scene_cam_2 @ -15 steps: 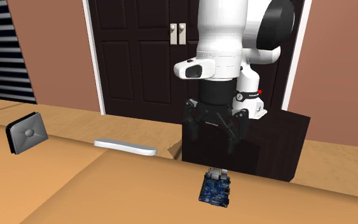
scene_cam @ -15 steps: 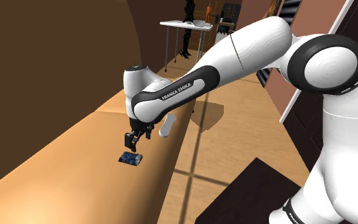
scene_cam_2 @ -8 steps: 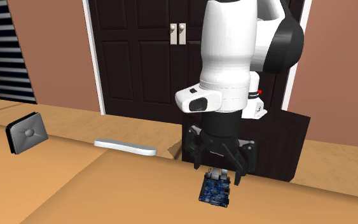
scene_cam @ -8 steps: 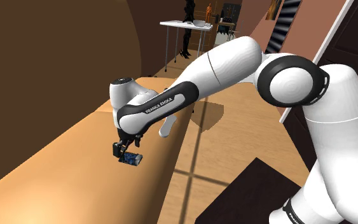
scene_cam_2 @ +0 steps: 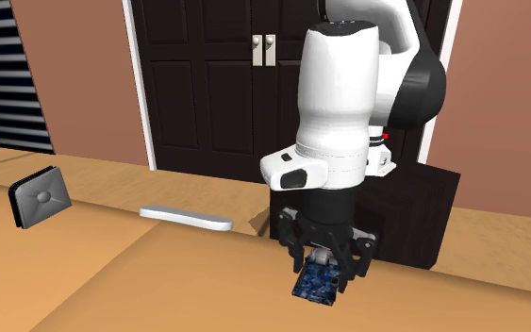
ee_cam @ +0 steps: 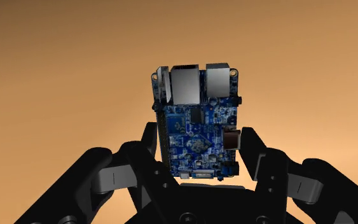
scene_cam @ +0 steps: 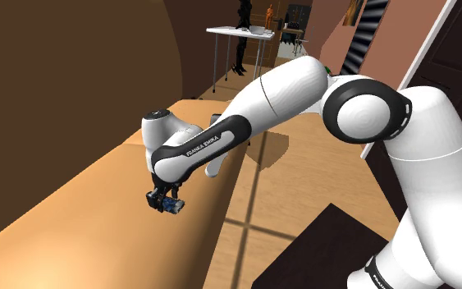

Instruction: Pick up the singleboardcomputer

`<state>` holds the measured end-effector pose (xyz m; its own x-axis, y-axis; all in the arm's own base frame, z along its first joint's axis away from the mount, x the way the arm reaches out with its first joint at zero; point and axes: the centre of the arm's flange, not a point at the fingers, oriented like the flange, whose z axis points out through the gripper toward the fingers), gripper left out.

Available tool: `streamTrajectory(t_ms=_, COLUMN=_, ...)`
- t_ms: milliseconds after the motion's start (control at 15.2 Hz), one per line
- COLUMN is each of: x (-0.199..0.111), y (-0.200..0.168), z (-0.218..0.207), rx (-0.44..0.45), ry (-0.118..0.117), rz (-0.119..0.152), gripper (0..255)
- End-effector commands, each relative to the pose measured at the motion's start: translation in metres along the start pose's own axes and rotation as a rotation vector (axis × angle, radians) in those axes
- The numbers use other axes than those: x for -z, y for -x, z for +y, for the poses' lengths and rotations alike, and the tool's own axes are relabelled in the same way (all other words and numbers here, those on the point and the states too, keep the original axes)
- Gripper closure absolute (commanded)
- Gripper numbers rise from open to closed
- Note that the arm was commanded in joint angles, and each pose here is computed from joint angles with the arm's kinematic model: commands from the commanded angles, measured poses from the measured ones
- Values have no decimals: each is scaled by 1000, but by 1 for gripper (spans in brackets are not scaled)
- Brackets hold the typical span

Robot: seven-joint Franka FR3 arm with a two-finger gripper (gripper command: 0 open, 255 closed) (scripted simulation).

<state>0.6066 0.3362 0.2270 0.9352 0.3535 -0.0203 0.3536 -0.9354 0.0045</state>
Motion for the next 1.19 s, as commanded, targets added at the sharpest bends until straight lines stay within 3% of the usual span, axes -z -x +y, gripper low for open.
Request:
streamTrajectory(t_ms=0, x=-2, y=0, z=0, rx=1, ry=-1, rz=-1, gripper=255)
streamTrajectory(t_ms=462, x=-2, y=1, z=0, rx=1, ry=-1, rz=-1, gripper=255)
streamTrajectory(t_ms=1122, x=51, y=2, z=0, rx=1, ry=-1, rz=-1, gripper=255)
